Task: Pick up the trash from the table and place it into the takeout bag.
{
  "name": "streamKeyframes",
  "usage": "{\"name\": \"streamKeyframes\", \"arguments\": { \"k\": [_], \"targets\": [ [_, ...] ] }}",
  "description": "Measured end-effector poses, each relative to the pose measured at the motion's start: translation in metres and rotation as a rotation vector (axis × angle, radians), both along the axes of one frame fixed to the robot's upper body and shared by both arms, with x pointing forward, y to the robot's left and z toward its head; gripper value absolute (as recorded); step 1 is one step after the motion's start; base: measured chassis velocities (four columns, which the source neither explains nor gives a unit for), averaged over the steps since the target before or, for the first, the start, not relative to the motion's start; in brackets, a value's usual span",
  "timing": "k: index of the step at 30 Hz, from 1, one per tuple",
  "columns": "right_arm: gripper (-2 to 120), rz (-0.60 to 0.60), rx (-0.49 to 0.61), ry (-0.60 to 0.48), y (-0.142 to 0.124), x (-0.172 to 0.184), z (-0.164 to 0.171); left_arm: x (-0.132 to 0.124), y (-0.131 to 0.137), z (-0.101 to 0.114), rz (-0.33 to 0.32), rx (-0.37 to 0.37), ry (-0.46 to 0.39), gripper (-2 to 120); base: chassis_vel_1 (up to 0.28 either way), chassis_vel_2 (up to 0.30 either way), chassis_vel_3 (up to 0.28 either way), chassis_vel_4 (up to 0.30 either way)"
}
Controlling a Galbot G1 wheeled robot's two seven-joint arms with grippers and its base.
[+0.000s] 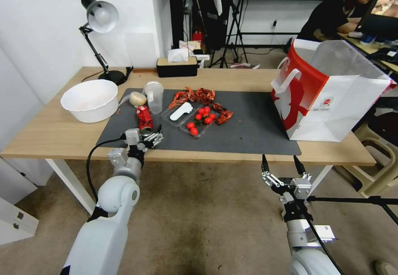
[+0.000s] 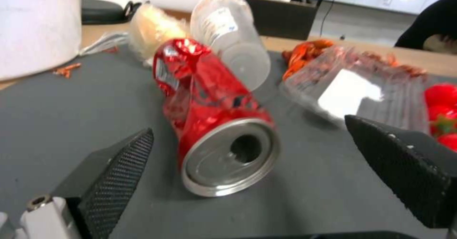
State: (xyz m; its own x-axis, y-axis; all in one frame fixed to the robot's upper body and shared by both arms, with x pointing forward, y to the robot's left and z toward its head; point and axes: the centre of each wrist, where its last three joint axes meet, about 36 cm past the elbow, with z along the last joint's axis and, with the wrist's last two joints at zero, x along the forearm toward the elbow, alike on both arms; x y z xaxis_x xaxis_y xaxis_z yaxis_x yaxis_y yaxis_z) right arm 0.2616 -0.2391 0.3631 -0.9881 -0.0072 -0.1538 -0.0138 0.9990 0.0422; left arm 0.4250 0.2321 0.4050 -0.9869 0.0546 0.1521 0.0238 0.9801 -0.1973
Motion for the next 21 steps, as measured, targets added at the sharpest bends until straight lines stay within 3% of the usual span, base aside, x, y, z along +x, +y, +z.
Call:
{"name": "streamKeyframes", "arguments": {
  "k": [21],
  "targets": [
    [84, -0.011, 0.002, 0.006, 0.002, -0.001, -0.005, 0.016, -0.001, -0.007, 0.048, 0.044, 0.029, 81, 0.0, 0.0, 0.0, 0.0]
  ]
}}
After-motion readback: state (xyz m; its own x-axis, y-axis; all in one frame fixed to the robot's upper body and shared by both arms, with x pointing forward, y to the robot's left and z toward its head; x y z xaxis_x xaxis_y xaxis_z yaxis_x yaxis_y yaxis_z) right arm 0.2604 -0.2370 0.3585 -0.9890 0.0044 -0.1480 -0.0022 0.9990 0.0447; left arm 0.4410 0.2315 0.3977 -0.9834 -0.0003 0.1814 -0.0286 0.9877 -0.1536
